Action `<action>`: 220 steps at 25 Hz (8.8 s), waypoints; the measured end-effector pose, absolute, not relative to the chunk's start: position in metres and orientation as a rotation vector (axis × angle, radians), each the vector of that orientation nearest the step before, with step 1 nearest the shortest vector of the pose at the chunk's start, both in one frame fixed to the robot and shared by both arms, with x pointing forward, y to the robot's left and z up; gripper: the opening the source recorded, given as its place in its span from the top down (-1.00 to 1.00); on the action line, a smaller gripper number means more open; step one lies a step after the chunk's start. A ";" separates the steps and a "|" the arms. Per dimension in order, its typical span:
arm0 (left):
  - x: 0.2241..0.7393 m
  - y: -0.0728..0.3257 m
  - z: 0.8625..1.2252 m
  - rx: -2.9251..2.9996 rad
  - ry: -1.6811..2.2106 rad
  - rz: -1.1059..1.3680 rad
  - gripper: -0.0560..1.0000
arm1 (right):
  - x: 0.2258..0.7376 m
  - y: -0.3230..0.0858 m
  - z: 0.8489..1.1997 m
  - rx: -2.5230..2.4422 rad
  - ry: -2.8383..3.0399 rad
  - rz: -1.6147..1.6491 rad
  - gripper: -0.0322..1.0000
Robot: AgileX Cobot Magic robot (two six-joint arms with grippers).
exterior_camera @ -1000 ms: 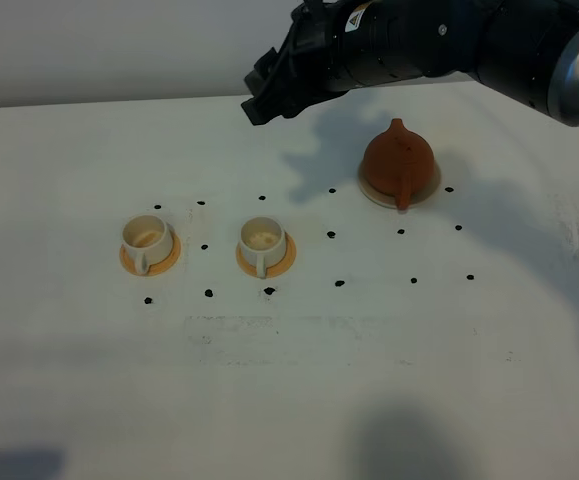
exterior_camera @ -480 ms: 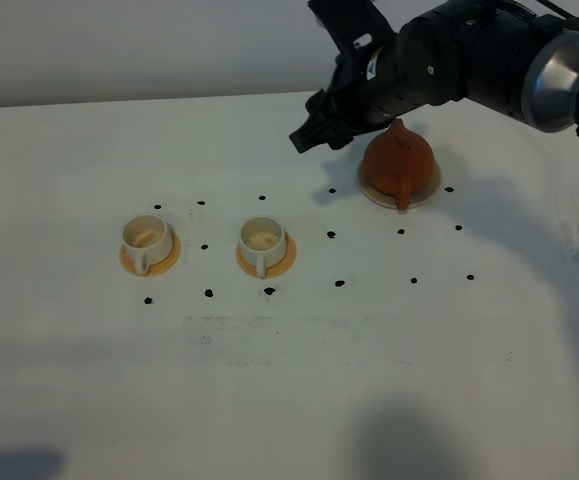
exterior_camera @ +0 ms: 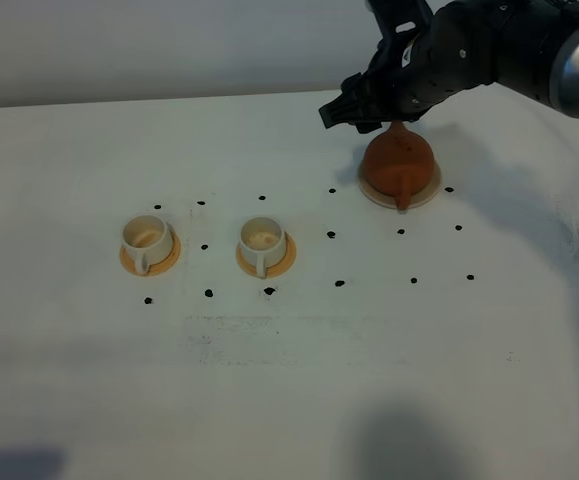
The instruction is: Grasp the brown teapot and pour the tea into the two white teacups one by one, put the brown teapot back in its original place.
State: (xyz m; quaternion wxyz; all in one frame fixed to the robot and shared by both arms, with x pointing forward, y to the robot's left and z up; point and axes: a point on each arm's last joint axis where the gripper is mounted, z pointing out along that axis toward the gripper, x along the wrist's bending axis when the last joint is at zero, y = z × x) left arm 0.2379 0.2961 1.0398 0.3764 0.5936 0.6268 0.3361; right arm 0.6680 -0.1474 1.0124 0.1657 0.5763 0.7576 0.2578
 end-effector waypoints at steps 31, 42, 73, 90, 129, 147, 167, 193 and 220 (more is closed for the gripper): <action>0.238 0.296 1.040 1.518 1.603 0.860 0.27 | 0.639 -0.176 0.953 1.908 2.083 0.718 0.11; 0.238 0.296 1.040 1.518 1.603 0.860 0.27 | 0.645 -0.175 0.933 1.939 2.067 0.720 0.11; 0.238 0.296 1.040 1.517 1.605 0.859 0.27 | 0.667 -0.189 0.932 2.061 2.067 0.548 0.12; 0.238 0.296 1.040 1.518 1.604 0.861 0.27 | 0.670 -0.188 0.925 2.055 2.069 0.540 0.12; 0.238 0.296 1.040 1.517 1.605 0.861 0.27 | 0.674 -0.181 0.922 2.058 2.080 0.540 0.22; 0.238 0.296 1.040 1.517 1.605 0.861 0.27 | 0.675 -0.181 0.922 1.981 2.136 0.542 0.76; 0.238 0.296 1.040 1.518 1.605 0.861 0.27 | 0.674 -0.180 0.948 1.888 2.126 0.605 0.76; 0.238 0.296 1.040 1.518 1.605 0.861 0.27 | 0.593 -0.163 0.993 1.580 2.195 0.719 0.76; 0.238 0.296 1.040 1.517 1.605 0.861 0.27 | 0.555 -0.107 0.975 1.126 2.411 0.518 0.76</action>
